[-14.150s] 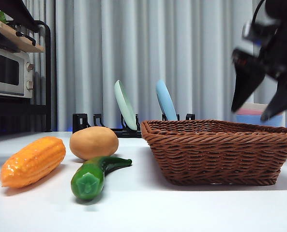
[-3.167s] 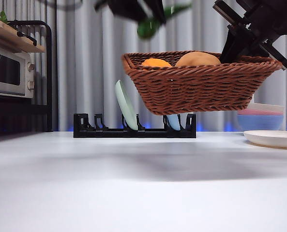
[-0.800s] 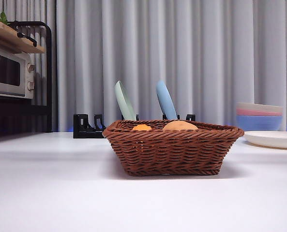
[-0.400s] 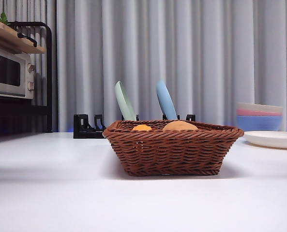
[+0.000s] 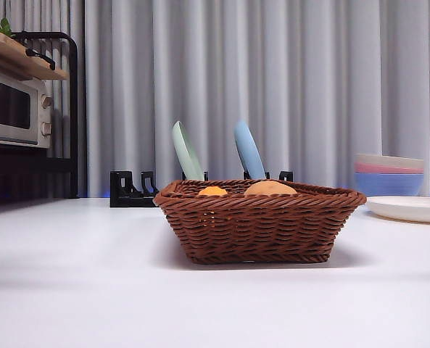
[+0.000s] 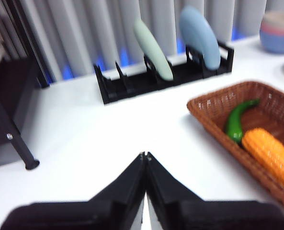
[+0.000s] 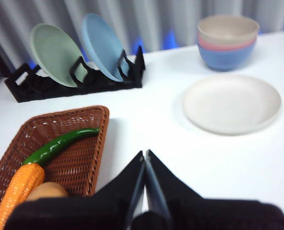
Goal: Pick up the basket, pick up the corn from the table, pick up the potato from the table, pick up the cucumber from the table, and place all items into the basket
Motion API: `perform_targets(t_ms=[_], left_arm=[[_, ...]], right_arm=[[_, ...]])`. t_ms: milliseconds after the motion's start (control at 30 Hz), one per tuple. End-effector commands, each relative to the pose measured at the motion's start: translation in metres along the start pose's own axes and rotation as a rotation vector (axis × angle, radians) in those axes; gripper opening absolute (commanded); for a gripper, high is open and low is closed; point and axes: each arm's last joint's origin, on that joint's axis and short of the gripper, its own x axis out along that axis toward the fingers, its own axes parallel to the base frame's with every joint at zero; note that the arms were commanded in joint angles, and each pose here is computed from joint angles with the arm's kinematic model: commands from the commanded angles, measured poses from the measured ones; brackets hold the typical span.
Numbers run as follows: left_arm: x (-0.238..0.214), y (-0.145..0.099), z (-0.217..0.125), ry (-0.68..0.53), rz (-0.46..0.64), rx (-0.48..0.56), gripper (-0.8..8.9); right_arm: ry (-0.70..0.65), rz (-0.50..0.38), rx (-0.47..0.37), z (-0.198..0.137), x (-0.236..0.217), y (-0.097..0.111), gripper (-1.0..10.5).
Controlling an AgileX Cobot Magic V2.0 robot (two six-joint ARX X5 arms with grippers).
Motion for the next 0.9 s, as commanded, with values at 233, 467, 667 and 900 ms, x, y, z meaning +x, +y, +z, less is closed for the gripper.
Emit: perform_targets(t_ms=[233,467,667,900], left_arm=[[0.001,0.0,-0.006,0.045,0.004,0.006,-0.03],[-0.014,0.012,-0.013,-0.002,0.045,-0.03,-0.03],[-0.008,0.025,-0.048,-0.1,0.154,-0.086,-0.03],[0.007,0.024,-0.102,-0.119,0.151,-0.097,-0.03]], right_arm=[[0.008,-0.053,0.028,-0.002,0.0,-0.002,0.0],[0.009,-0.057,0.028,-0.002,0.0,-0.002,0.0],[0.009,-0.058,0.028,-0.002,0.0,-0.002,0.0],[0.009,-0.057,0.028,-0.002,0.0,-0.002,0.0]])
